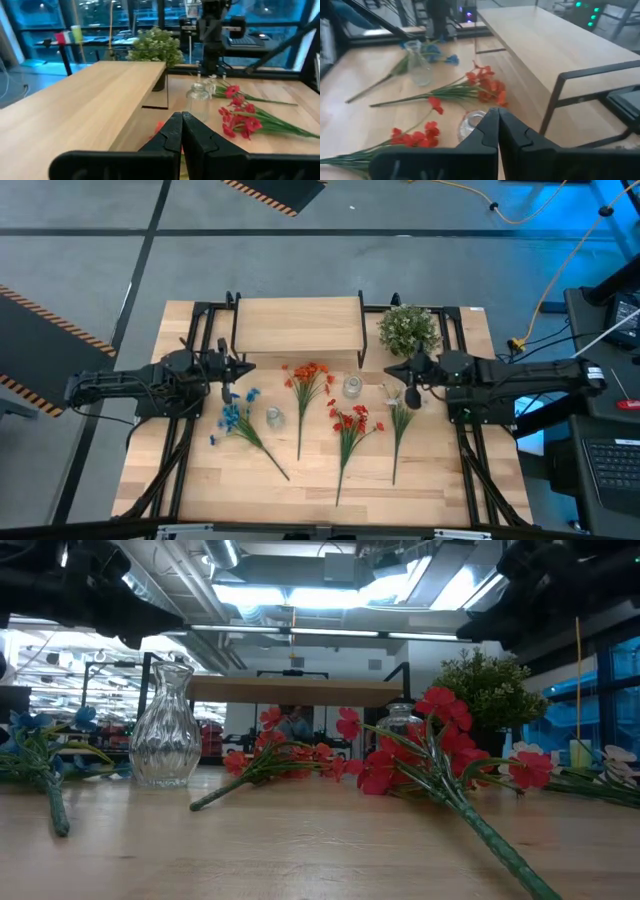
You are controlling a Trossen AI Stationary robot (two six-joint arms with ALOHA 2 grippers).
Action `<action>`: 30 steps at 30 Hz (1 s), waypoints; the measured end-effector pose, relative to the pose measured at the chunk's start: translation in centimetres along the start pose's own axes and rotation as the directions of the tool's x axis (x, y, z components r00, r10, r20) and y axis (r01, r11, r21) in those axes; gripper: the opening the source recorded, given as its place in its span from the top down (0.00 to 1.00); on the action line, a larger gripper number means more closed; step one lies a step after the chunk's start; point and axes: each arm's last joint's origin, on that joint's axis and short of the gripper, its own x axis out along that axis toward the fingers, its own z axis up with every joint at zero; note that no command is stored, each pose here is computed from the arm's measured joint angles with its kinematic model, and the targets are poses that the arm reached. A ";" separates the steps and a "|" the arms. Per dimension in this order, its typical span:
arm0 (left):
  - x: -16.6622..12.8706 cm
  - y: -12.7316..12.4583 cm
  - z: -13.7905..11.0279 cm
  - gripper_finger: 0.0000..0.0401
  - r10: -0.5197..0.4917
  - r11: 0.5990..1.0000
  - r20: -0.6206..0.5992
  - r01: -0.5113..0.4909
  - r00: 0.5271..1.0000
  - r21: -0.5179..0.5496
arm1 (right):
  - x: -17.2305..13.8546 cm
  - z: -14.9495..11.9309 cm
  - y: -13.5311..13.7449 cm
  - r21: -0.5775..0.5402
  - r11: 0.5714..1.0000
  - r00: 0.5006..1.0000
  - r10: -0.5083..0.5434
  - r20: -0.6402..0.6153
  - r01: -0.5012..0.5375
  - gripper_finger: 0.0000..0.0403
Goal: Pick and place flowers into a vace then onto a shelf
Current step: Put the white flowers into the right transparent vase
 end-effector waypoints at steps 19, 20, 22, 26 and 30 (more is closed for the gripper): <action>0.9 -1.1 3.0 0.99 -0.080 0.995 -0.129 0.088 0.988 0.053 | 0.2 1.3 0.6 0.044 0.999 0.999 0.024 0.025 -0.025 0.97; 1.0 -1.1 3.0 0.99 -0.070 0.995 -0.131 0.079 0.989 0.061 | 0.1 1.8 0.8 0.047 0.998 0.999 0.037 0.006 -0.037 0.97; 1.0 -1.0 3.1 0.99 -0.040 0.996 -0.123 0.049 0.992 0.069 | -0.2 2.7 1.4 0.064 0.997 0.998 0.053 -0.041 -0.051 0.98; 1.0 -0.9 3.1 0.99 -0.013 0.997 -0.117 0.021 0.993 0.073 | -0.6 4.5 2.8 0.121 0.991 0.983 0.076 -0.167 -0.057 0.99; 1.0 -0.9 3.4 0.99 -0.013 0.996 -0.095 0.021 0.995 0.085 | -1.1 5.4 4.4 0.190 0.981 0.947 0.035 -0.320 0.027 0.99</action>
